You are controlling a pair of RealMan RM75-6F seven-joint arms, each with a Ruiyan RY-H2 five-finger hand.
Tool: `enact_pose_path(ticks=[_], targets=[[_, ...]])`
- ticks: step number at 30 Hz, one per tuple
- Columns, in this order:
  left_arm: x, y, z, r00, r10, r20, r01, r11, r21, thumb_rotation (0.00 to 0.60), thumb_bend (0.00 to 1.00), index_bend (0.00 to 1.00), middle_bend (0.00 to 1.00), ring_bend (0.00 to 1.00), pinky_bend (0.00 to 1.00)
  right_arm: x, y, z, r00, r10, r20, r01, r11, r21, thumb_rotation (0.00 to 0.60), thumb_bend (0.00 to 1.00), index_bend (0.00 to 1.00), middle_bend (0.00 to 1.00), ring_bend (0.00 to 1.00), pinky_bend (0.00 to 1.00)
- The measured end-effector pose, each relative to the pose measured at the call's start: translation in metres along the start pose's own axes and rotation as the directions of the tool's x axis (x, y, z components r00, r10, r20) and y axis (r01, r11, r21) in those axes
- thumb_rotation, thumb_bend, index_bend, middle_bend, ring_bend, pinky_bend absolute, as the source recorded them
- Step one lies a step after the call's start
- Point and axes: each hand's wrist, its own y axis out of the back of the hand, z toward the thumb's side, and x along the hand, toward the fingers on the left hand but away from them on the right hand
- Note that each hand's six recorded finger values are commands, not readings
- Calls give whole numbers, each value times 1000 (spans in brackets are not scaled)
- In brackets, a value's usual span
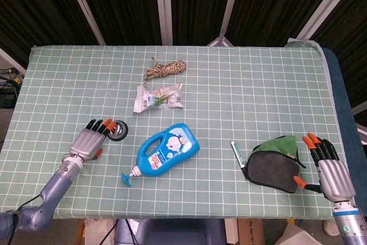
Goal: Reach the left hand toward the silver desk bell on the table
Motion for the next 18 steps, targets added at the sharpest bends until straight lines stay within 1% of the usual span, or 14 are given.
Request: enact_pose_path(ticks=[2,4,7,10,13,16,18], targets=[[1,-3,-1,1000,-8,-1,8,1000,18,600,547,0,0,0,0,0,0,0,1000,2,0,-2,1000,-4,600,220,0,0,0,0],[1,-2,-2,1000,-3,-7,3,1000,12,600,548,0,0,0,0,0,0,0,1000,2,-2,-2,1000,-4,600,220,0,0,0,0],[2,6,-4,999,27,-17,-27,1000,-6,600,547,0,0,0,0,0,0,1,1000,1,-4,-1,1000,-4,600,221,0,0,0,0],[2,21,-5,996,79,-27,-80,996,-27,600,535,0,0,0,0,0,0,1,1000,-1,-4,0,1000,-5,600,220,0,0,0,0],[0,41,-6,988,152,-41,-155,986,-67,600,454,0,0,0,0,0,1,1,1000,-1,-4,1,1000,-5,600,220,0,0,0,0],[-5,65,-10,969,240,-59,-246,962,-116,600,330,0,0,0,0,0,1,1,1000,-2,-6,2,1000,-3,600,220,0,0,0,0],[-13,78,-14,953,294,-77,-302,943,-137,600,248,0,0,0,0,1,0,0,1000,0,-6,0,1000,-2,600,220,0,0,0,0]])
